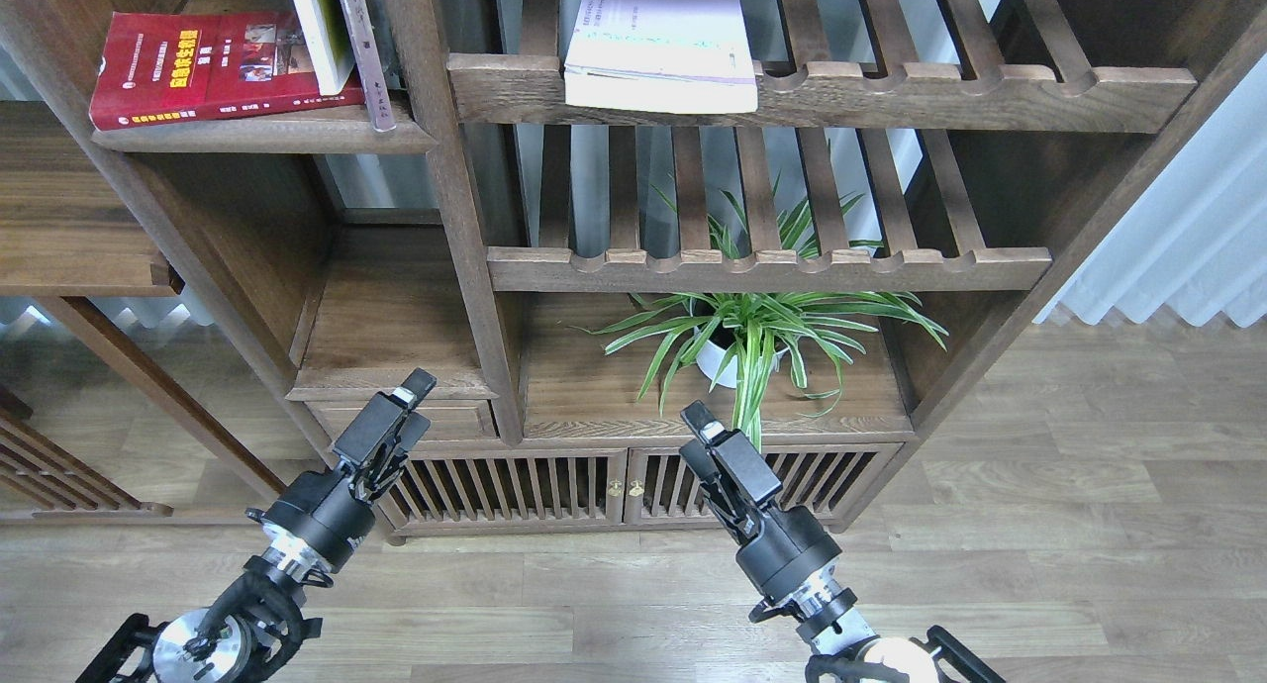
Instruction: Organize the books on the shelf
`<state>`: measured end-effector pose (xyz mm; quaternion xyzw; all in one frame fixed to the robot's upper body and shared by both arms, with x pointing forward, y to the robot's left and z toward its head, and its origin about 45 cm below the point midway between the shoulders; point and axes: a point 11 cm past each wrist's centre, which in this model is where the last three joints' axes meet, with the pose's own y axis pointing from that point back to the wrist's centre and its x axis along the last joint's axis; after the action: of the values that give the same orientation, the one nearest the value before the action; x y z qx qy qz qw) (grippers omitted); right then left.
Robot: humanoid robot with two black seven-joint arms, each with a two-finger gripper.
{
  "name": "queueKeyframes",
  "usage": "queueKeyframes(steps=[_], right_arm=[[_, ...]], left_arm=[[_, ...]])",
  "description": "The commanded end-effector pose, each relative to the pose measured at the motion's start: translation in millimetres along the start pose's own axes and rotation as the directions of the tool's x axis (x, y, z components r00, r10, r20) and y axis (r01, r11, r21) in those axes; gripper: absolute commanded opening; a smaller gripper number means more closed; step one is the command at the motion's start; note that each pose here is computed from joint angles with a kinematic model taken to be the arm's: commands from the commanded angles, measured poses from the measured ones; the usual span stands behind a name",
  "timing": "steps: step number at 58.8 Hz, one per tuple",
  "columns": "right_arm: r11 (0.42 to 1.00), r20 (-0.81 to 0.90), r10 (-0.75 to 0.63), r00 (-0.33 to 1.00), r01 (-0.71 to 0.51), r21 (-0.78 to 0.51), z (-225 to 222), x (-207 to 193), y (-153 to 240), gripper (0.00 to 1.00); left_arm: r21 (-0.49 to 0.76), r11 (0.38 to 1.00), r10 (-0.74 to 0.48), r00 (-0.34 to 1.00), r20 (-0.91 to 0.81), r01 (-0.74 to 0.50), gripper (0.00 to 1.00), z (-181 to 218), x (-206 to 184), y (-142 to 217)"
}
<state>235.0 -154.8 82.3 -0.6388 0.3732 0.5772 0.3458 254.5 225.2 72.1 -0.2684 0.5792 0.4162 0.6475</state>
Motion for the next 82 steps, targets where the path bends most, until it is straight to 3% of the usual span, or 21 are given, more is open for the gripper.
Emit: queueKeyframes(steps=[1,24,39,54,64,82], right_arm=[[1.0,0.002,-0.008,1.0,0.008,0.017,-3.8,-2.3,-2.3,0.98],[0.989,0.034,-0.14,0.99,0.138,0.057,-18.4,-42.7,-27.5,0.98],[0.954,0.071,-0.299,0.952,0.3,0.0,6.1,-97.7,-36.5,0.98],[0.937,0.084,-0.319,0.944,0.327,-0.119,42.9,-106.8,-35.8,0.98],[0.908,0.041,-0.393,0.919,0.395,-0.14,32.8,-132.8,-60.5,0.98],[0.952,-0.035,-0.305,0.952,0.305,-0.01,-2.0,-140.8,-102.2,0.98]], left_arm=[[-0.007,1.0,-0.011,0.999,-0.033,0.01,1.0,-2.0,-1.0,0.0],[-0.072,0.997,-0.016,0.996,-0.091,0.01,1.0,9.5,2.7,4.0],[-0.081,0.997,0.005,0.995,-0.098,-0.013,1.0,12.8,10.2,7.9],[-0.08,0.997,0.006,0.995,-0.098,-0.013,1.0,12.5,10.3,7.5],[-0.079,0.997,0.003,0.995,-0.095,-0.011,1.0,12.8,9.4,6.8],[-0.077,0.997,0.003,0.996,-0.093,-0.01,1.0,12.5,9.0,6.2]])
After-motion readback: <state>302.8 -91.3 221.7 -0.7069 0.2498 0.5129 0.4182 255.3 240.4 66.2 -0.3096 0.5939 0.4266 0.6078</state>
